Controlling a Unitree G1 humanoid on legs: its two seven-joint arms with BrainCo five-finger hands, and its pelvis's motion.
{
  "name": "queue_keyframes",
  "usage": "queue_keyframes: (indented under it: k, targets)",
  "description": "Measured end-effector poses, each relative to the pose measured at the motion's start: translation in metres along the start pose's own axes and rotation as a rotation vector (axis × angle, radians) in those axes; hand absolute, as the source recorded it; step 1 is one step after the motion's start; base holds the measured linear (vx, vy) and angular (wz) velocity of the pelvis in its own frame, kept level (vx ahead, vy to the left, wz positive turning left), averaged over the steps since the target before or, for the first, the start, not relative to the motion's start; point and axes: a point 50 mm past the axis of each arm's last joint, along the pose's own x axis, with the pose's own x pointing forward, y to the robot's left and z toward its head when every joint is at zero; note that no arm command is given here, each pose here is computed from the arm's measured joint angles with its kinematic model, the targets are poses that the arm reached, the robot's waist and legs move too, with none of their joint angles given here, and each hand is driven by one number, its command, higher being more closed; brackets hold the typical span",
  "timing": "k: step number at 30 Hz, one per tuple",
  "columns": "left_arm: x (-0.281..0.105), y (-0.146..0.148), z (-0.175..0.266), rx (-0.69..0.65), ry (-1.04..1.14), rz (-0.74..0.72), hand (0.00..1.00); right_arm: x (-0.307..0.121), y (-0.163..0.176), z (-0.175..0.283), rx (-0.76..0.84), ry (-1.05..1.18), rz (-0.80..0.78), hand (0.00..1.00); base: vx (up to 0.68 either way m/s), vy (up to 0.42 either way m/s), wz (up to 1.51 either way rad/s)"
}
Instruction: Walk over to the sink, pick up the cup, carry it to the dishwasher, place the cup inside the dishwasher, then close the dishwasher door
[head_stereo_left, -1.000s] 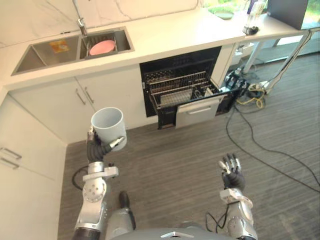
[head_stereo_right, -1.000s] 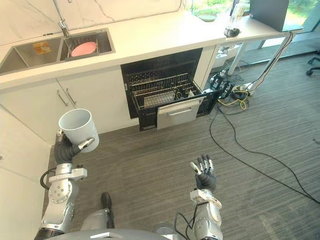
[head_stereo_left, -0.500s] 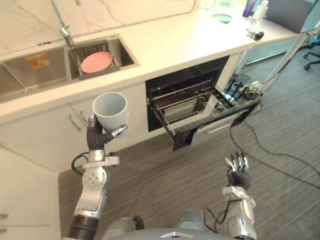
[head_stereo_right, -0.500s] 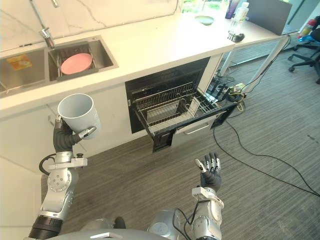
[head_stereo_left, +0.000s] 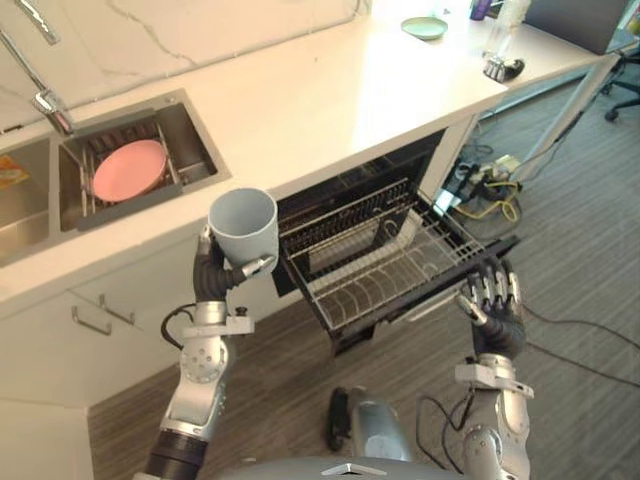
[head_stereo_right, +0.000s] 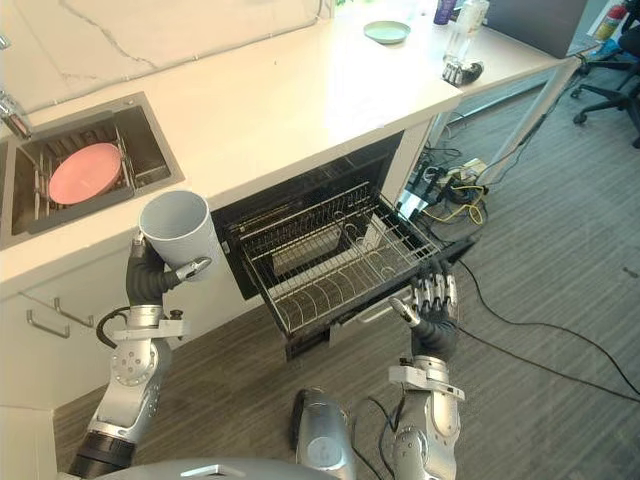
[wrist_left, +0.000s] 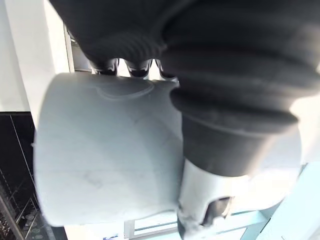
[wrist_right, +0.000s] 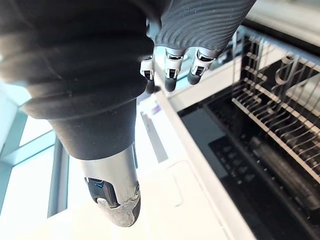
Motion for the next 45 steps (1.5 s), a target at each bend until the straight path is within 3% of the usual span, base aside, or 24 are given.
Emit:
queue_keyframes:
  k: [7, 13, 22, 35, 41, 45]
  targets:
    - [-0.010, 0.002, -0.004, 0.022, 0.018, 0.080, 1.00, -0.002, 0.013, 0.014, 0.011, -0.046, 0.161, 0.00, 0.35, 0.040, -0.42]
    - [-0.006, 0.005, -0.003, 0.083, -0.007, 0.135, 1.00, 0.000, 0.004, 0.011, -0.007, 0.005, 0.210, 0.00, 0.29, 0.237, -0.51]
    - [0.001, 0.011, -0.006, 0.142, -0.005, 0.114, 1.00, -0.004, 0.022, -0.005, 0.097, 0.023, 0.211, 0.00, 0.08, 0.184, 0.15]
    - [-0.001, -0.001, -0.007, 0.128, 0.002, 0.006, 1.00, -0.005, 0.031, -0.016, 0.153, 0.056, 0.240, 0.00, -0.07, 0.065, -0.10]
    - [0.000, -0.015, -0.002, 0.183, -0.069, -0.025, 1.00, -0.005, 0.036, -0.021, 0.292, 0.088, 0.281, 0.00, -0.02, -0.004, -0.16]
    - [0.012, -0.023, 0.001, 0.239, -0.150, 0.031, 1.00, 0.001, 0.042, -0.023, 0.405, 0.120, 0.346, 0.00, -0.01, -0.001, -0.17]
